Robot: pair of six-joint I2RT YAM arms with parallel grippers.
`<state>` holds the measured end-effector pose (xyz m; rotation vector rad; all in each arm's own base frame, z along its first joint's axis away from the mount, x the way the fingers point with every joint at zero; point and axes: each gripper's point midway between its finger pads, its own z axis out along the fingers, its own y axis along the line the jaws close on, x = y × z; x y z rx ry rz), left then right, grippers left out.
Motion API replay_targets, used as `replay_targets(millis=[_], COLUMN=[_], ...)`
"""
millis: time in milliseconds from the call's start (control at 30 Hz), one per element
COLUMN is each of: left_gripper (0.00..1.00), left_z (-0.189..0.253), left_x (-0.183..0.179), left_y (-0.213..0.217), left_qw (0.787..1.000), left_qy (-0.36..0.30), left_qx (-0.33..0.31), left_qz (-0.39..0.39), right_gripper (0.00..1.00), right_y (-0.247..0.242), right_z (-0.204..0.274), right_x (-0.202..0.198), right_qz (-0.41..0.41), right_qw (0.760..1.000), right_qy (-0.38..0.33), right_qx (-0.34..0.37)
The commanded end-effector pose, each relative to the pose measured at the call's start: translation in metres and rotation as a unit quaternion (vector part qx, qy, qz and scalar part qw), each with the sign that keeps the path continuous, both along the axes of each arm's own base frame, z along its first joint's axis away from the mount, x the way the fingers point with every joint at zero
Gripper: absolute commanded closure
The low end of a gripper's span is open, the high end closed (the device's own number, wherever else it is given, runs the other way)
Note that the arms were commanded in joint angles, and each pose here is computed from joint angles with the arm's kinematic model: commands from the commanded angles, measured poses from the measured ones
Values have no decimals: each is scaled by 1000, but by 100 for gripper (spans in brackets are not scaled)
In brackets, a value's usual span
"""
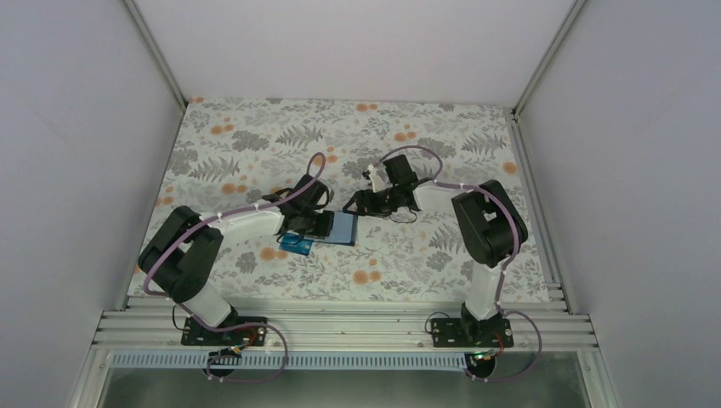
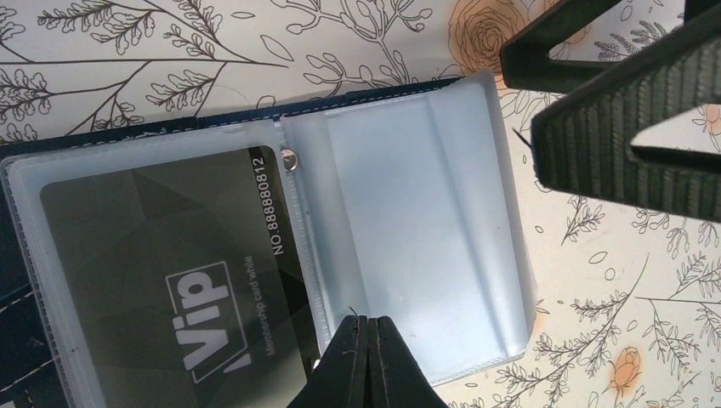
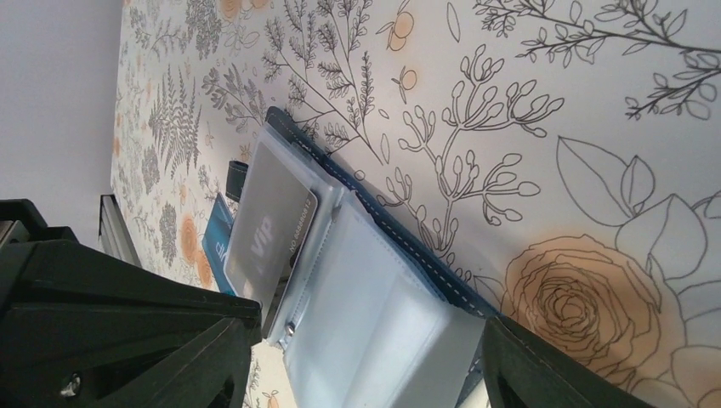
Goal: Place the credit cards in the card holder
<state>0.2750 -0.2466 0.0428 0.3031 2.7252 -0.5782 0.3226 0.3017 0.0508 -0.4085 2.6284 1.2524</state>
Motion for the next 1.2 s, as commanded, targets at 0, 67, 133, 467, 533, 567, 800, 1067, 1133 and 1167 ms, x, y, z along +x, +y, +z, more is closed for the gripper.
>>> replay_targets(millis=[0,67,133,467,533,567,800,1067,1133,1167], left_gripper=[98,98,98,97,98,98,98,98,97,97], left_z=[-4,-4,-4,-7,-9,-10,-11,-10,-9,-10], left_x=[-2,-2,-2,-4,-4,-4,-5,-3,-2,-2], left_y=[0,0,1,2,2,3,5,3,2,3], left_qw=[1000,1000,1000,1000,1000,1000,1000,1000,1000,1000], left_qy=[1,1,2,4,6,7,7,5,5,5], left_qx=[1,1,1,3,5,6,8,7,7,7], left_qz=[-3,-2,-1,-1,-1,0,3,2,2,3], right_gripper=[30,31,31,34,35,35,48,64,67,68], right_y=[5,7,8,10,10,10,7,1,1,1], right_z=[3,1,0,3,5,7,14,4,7,9], right_x=[10,9,7,3,3,3,-10,-22,-25,-26], right_qz=[21,27,34,47,47,48,52,48,51,52], right_qw=[999,999,999,997,997,996,995,995,995,995], right_qy=[-15,-11,-5,0,3,5,17,39,38,37], right_qx=[28,35,43,63,68,71,82,75,78,78])
